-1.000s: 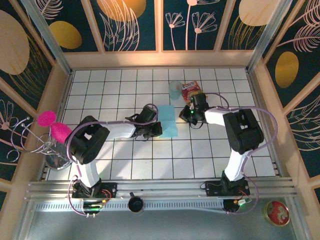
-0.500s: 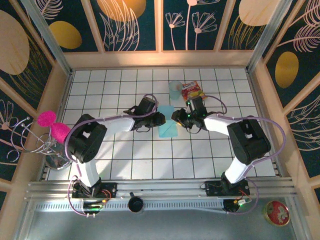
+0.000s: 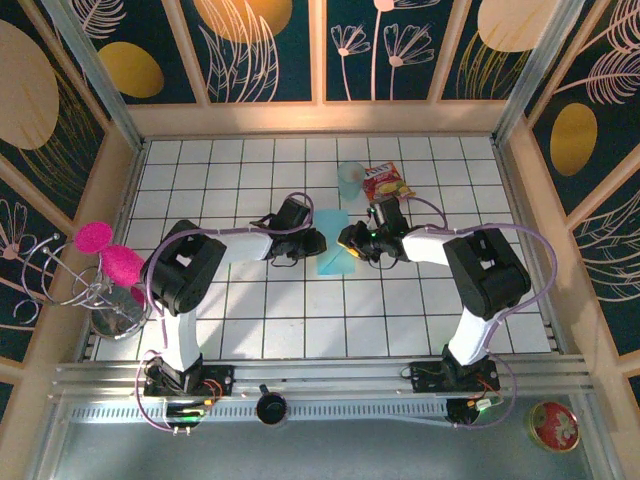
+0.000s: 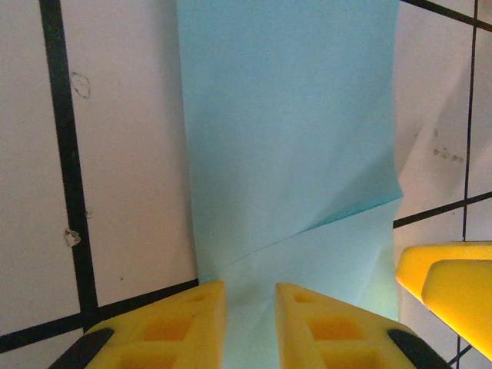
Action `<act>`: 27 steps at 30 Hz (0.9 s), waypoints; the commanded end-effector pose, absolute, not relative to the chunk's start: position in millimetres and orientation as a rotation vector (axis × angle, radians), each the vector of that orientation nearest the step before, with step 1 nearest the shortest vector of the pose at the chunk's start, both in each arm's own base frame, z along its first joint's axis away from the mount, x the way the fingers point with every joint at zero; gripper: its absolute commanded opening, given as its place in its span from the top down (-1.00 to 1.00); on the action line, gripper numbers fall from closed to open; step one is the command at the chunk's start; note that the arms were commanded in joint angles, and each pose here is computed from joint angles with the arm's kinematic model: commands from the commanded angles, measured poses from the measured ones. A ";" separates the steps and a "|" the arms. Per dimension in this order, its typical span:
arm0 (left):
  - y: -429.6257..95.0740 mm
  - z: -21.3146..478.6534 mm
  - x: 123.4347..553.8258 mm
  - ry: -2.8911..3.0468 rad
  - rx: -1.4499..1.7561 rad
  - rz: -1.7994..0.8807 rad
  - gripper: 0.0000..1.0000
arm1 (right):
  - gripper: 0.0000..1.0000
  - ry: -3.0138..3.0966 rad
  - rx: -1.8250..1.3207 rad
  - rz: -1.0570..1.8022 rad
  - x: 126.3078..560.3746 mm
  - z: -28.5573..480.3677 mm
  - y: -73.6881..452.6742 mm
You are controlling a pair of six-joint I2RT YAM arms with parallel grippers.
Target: Fold a paper plane with a square sheet of paper (pick it up from the middle)
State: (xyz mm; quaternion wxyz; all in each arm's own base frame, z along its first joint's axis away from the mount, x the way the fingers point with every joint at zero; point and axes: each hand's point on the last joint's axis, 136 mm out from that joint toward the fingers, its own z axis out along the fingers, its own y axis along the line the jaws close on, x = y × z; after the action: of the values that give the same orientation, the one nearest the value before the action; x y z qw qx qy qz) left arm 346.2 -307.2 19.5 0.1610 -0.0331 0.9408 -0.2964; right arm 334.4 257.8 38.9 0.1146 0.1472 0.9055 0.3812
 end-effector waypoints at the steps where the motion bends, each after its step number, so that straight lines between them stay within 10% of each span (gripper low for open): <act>1: -305.3 10.9 346.5 2.701 -0.106 -0.843 0.52 | 0.25 2.665 0.435 1.133 335.6 37.1 265.0; 27: -301.8 14.1 344.7 2.694 -0.109 -0.840 0.53 | 0.54 2.633 0.384 1.279 328.4 37.8 280.7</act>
State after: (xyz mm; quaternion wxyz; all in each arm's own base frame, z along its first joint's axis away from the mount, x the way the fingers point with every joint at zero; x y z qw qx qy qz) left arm 347.5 -306.6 19.2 0.1642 -0.0340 0.9396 -0.2985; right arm 333.9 275.0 36.1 0.0973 0.1353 0.8930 0.4180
